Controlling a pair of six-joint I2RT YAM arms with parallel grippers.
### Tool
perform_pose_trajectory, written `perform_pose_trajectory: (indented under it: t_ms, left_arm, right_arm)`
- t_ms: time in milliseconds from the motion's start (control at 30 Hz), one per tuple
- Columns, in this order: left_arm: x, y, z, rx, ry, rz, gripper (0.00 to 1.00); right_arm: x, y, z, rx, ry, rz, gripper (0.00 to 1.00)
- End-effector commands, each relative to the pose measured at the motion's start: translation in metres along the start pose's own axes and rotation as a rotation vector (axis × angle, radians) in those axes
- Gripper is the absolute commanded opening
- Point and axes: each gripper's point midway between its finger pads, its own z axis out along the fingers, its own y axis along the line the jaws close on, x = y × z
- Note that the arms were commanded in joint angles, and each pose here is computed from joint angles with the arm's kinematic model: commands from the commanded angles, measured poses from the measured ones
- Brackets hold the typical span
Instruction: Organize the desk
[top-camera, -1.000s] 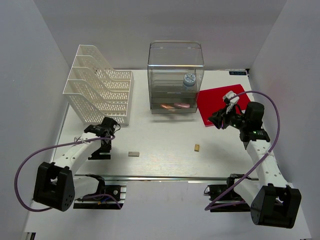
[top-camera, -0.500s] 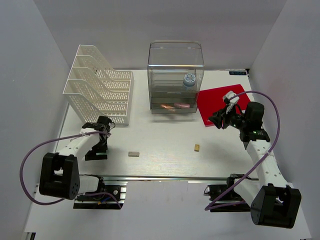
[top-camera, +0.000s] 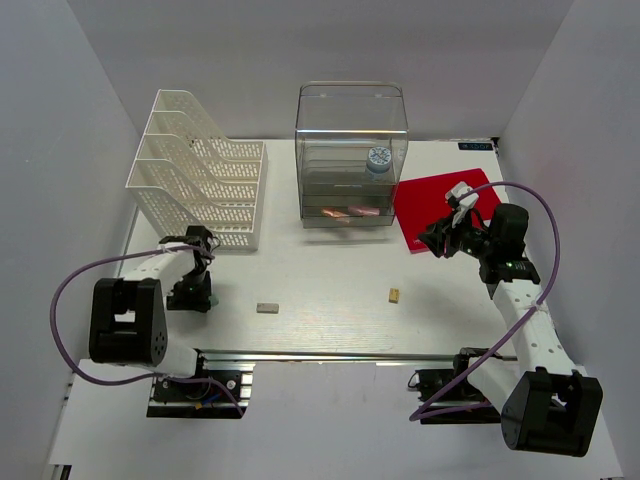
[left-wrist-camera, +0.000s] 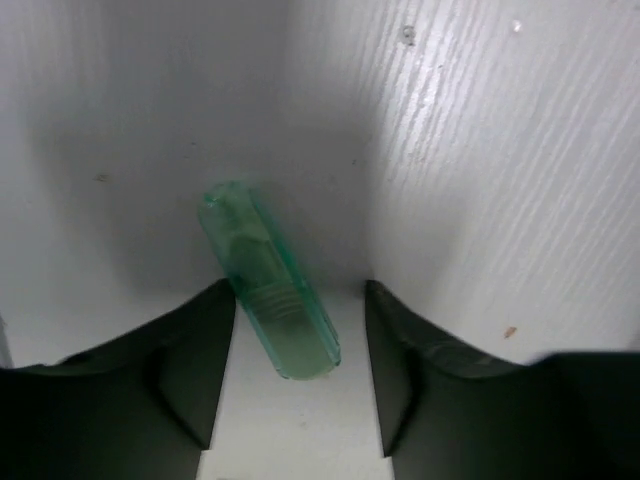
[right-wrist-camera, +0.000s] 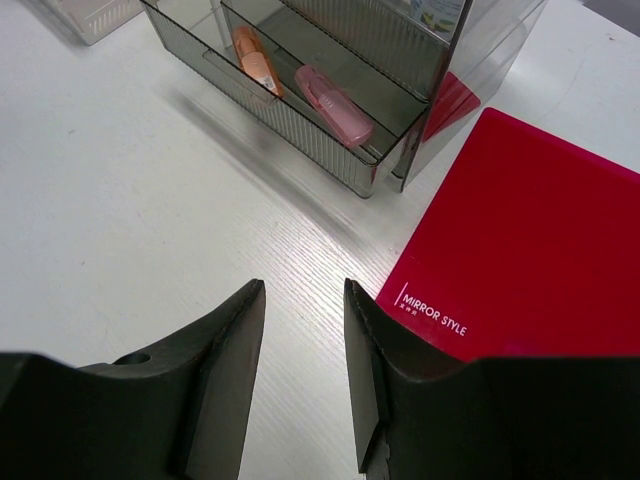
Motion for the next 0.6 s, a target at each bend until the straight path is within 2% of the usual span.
perform_pose_trajectory:
  t_ms: [0, 67, 200, 300, 400, 433, 500, 533, 567]
  left_arm:
    - [0.009, 0.000, 0.006, -0.045, 0.048, 0.037, 0.58]
    - [0.010, 0.001, 0.007, -0.056, 0.053, 0.052, 0.44]
    - [0.014, 0.003, 0.010, -0.030, 0.071, 0.073, 0.29]
    - [0.017, -0.004, 0.004, 0.048, 0.105, 0.098, 0.18]
    - [0.020, -0.023, -0.016, 0.200, 0.127, 0.174, 0.07]
    - [0.025, -0.027, -0.030, 0.292, 0.164, 0.275, 0.00]
    - [0.041, -0.057, -0.055, 0.536, 0.236, 0.379, 0.00]
    - [0.061, -0.061, -0.076, 0.708, 0.325, 0.516, 0.00]
    - [0.066, -0.062, -0.085, 0.778, 0.348, 0.570, 0.00]
  right_arm:
    - [0.000, 0.000, -0.002, 0.005, -0.008, -0.019, 0.43]
    - [0.000, 0.000, -0.002, 0.004, -0.006, -0.018, 0.43]
    - [0.001, 0.001, -0.001, 0.002, -0.005, -0.017, 0.43]
    - [0.001, 0.000, -0.002, 0.006, -0.005, -0.018, 0.43]
    - [0.001, 0.000, -0.001, 0.004, -0.005, -0.020, 0.43]
    - [0.001, 0.000, -0.001, 0.004, -0.005, -0.020, 0.43]
    - [0.001, 0.000, -0.001, 0.005, -0.004, -0.020, 0.43]
    - [0.001, -0.001, -0.002, 0.007, -0.005, -0.022, 0.43]
    - [0.002, 0.000, -0.001, 0.005, -0.003, -0.022, 0.43]
